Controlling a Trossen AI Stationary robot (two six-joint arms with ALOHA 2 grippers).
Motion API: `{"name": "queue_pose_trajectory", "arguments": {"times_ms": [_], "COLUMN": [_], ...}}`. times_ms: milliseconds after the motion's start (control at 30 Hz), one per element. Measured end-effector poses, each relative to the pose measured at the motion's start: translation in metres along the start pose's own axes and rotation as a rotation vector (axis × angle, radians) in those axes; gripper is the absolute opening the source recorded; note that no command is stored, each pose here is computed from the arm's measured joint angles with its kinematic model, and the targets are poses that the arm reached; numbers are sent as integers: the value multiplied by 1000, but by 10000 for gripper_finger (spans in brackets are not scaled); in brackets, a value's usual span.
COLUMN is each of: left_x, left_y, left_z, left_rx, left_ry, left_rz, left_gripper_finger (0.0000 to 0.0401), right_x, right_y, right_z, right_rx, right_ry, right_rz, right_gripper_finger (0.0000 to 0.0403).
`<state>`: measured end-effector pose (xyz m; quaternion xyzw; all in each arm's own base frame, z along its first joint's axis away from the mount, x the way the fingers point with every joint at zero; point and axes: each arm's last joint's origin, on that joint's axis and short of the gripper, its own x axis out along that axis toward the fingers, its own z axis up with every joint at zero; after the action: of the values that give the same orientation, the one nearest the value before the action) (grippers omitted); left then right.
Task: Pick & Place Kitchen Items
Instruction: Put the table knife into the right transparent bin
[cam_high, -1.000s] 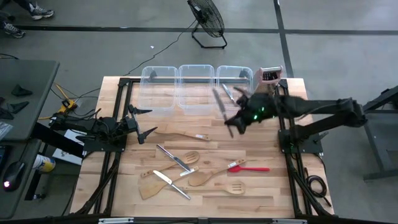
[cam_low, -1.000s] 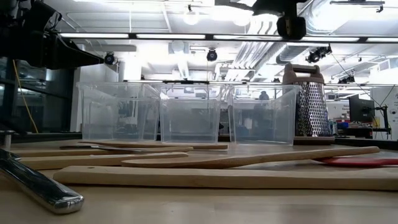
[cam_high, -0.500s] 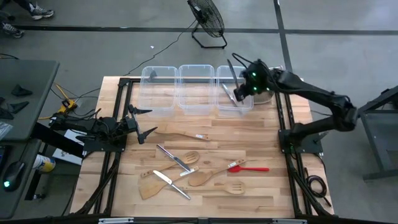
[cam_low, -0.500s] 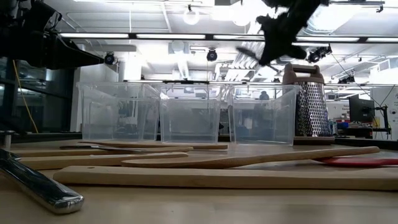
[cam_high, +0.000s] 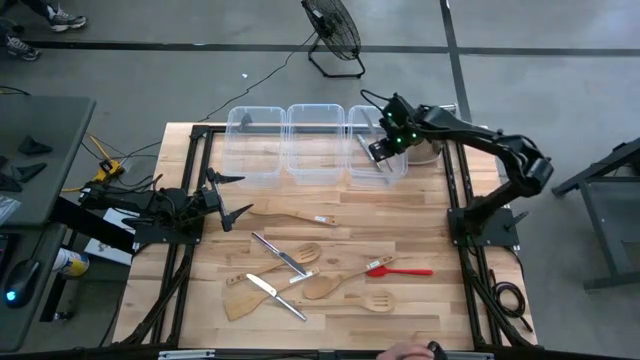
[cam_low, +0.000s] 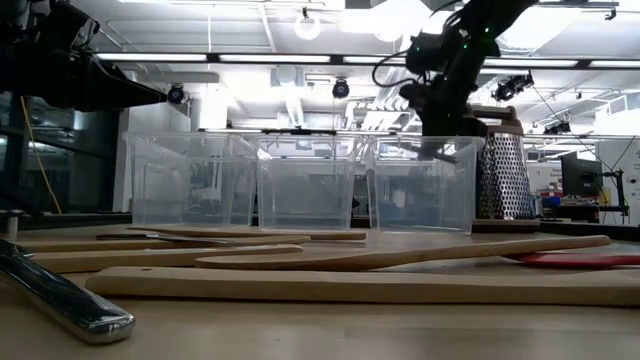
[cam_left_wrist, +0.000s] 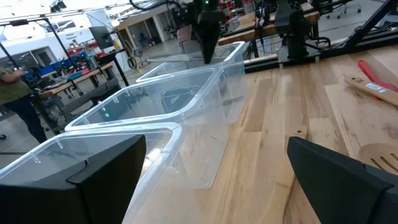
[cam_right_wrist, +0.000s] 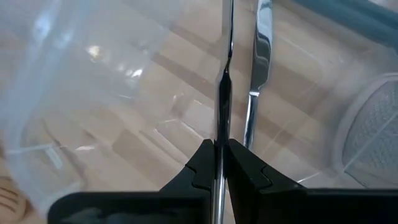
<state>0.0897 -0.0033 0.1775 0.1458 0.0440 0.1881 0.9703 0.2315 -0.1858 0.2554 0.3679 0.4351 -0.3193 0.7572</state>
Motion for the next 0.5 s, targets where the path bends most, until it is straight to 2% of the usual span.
{"name": "queue_pose_trajectory", "arguments": {"times_ms": [300, 500], "left_x": [0, 0], "left_y": [0, 0], "left_z": [0, 0], "left_rx": [0, 0], "left_ry": [0, 0], "left_rz": [0, 1], "left_gripper_finger": [388, 388], "right_x": [15, 15], "right_y": [-6, -5], "right_z": [3, 2], "right_rx": [30, 45], "right_ry": [55, 64], "right_rz": [15, 16], "right_gripper_finger": [15, 55]}}
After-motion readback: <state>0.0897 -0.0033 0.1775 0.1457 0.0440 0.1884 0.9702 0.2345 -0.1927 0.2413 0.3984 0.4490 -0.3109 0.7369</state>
